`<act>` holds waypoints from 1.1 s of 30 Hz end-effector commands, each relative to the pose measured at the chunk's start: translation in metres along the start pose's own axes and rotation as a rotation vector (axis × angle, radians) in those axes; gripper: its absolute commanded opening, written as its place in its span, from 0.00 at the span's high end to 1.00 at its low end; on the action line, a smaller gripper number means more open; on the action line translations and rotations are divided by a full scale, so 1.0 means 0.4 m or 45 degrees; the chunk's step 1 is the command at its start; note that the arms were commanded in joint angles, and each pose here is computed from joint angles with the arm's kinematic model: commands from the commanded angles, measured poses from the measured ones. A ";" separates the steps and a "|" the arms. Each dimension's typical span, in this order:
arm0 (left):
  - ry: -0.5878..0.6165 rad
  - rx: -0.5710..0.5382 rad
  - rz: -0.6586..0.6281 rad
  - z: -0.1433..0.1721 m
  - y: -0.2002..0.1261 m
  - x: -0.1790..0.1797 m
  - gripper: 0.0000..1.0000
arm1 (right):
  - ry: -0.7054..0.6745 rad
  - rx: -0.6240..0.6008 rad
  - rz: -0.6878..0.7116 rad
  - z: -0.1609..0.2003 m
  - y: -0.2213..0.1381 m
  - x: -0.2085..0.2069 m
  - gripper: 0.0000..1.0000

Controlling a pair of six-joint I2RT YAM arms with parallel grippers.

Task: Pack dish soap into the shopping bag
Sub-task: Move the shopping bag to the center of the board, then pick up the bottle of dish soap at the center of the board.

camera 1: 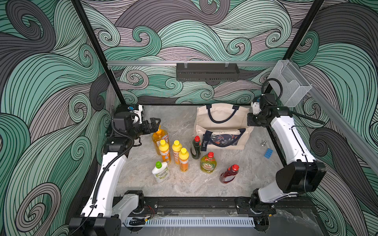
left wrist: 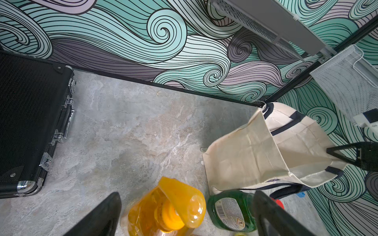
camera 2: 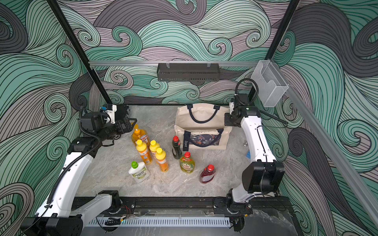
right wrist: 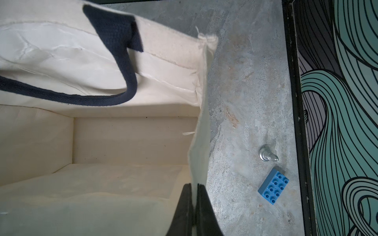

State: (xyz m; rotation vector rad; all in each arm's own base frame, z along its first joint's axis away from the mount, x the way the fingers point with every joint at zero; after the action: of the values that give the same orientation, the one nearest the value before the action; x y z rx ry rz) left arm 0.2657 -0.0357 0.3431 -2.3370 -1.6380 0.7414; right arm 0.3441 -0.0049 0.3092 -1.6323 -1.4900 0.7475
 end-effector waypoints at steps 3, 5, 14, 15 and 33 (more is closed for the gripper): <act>0.014 -0.035 0.024 -0.007 -0.009 -0.009 0.01 | 0.029 -0.053 -0.007 0.002 -0.028 -0.008 0.95; 0.018 -0.032 0.015 -0.006 -0.009 -0.007 0.01 | 0.030 -0.047 -0.014 0.004 -0.024 -0.007 0.88; 0.021 -0.027 0.010 -0.003 -0.009 -0.006 0.02 | 0.052 -0.097 -0.076 -0.003 -0.075 0.005 0.57; 0.021 -0.027 0.010 -0.003 -0.009 -0.006 0.01 | 0.056 -0.118 -0.075 -0.005 -0.089 0.004 0.51; 0.058 -0.072 0.077 -0.043 -0.042 -0.035 0.02 | -0.164 -0.604 -0.560 0.111 -0.399 0.145 0.28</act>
State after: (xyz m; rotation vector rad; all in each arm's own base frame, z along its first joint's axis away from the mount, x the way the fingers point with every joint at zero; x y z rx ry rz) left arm 0.2636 -0.0368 0.3452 -2.3532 -1.6221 0.7265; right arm 0.2411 0.0415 0.4174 -1.6216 -2.0021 0.3505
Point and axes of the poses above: each gripper's point midway between its finger pads, its own y axis out along the fingers, its own x axis along the line the jaws close on, z = x × y, the point moved 8 cm from there along -y, back along the fingers, and after that the axes turned 9 degrees about y, right-handed, at the moved point
